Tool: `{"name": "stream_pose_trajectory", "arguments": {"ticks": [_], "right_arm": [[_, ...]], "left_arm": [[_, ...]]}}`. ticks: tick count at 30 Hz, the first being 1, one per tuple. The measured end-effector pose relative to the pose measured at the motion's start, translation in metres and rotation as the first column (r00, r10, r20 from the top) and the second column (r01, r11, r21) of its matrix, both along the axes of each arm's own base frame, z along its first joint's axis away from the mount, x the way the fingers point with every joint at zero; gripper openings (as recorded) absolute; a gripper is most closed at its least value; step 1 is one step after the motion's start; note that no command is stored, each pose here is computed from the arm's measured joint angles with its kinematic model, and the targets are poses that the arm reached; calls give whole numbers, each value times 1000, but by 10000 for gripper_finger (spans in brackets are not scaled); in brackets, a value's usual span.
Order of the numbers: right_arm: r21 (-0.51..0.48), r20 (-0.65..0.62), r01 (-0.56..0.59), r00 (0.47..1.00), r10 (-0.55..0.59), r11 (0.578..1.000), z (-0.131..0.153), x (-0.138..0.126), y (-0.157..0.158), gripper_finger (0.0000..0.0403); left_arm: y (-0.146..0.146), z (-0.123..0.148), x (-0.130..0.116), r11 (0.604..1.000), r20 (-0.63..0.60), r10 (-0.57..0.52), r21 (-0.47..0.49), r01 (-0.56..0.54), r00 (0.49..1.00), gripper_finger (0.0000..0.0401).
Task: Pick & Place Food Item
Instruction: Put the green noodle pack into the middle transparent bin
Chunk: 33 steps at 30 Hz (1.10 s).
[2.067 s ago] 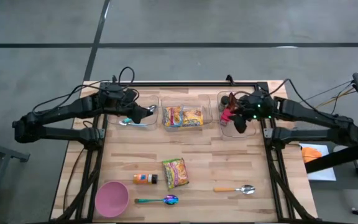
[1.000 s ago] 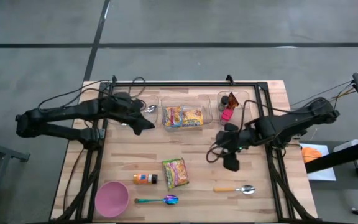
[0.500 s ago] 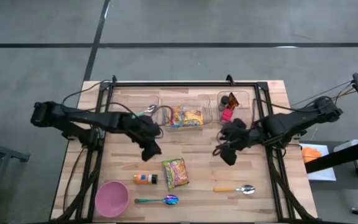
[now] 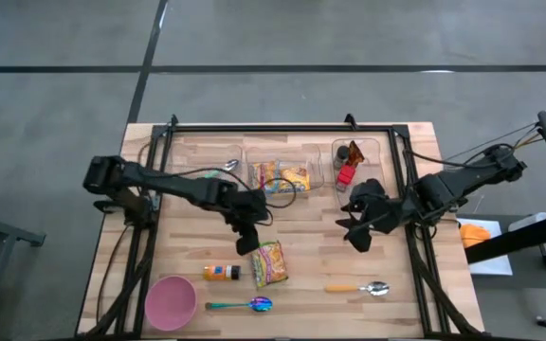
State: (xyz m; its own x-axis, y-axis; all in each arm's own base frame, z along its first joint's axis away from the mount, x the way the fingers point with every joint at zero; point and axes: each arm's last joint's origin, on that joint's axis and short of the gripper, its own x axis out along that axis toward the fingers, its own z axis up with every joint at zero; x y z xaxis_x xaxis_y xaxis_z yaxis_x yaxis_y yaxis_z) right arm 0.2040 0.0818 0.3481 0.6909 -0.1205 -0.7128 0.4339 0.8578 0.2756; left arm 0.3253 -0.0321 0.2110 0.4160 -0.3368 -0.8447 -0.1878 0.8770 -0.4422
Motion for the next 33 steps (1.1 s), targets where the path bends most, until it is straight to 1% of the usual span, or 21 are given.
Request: {"name": "stream_pose_trajectory", "arguments": {"ticks": [2, 4, 6, 10, 13, 15, 21, 26, 30, 33], "right_arm": [[-11, 3, 0, 1000, 0, 1000, 0, -2, 2, 201], [-22, 11, -3, 1000, 3, 1000, 1, -5, 4, 201], [-17, 20, 4, 1000, -4, 1000, 4, -11, 3, 201], [15, 32, 59, 998, -60, 998, 10, -28, -6, 201], [24, 82, 89, 993, -90, 996, 18, -43, -15, 201], [27, 120, 94, 988, -97, 995, 24, -51, -19, 201], [27, 173, 99, 980, -102, 995, 31, -65, -27, 201], [8, 174, 84, 981, -84, 996, 32, -66, -28, 201], [0, 166, 79, 983, -78, 997, 31, -64, -27, 201], [-10, 153, 62, 986, -60, 998, 29, -62, -25, 201]], "left_arm": [[0, -7, 5, 1000, -45, -16, 10, 16, 999, 216], [-1, -12, 9, 1000, -64, -29, 8, 30, 998, 220], [-2, -17, 11, 999, -73, -42, -13, 41, 996, 221], [-3, -26, 14, 996, -94, -73, -60, 68, 993, 222], [-5, -30, 17, 992, -81, -93, -90, 85, 992, 222], [-5, -32, 20, 991, -64, -102, -93, 96, 993, 222], [-5, -36, 23, 991, -37, -122, -63, 120, 992, 222], [-8, -56, 28, 991, -81, -129, -56, 125, 988, 222], [-7, -66, 30, 997, -120, -82, -4, 82, 989, 222], [-6, -66, 30, 998, -119, -62, 6, 64, 991, 222]]}}
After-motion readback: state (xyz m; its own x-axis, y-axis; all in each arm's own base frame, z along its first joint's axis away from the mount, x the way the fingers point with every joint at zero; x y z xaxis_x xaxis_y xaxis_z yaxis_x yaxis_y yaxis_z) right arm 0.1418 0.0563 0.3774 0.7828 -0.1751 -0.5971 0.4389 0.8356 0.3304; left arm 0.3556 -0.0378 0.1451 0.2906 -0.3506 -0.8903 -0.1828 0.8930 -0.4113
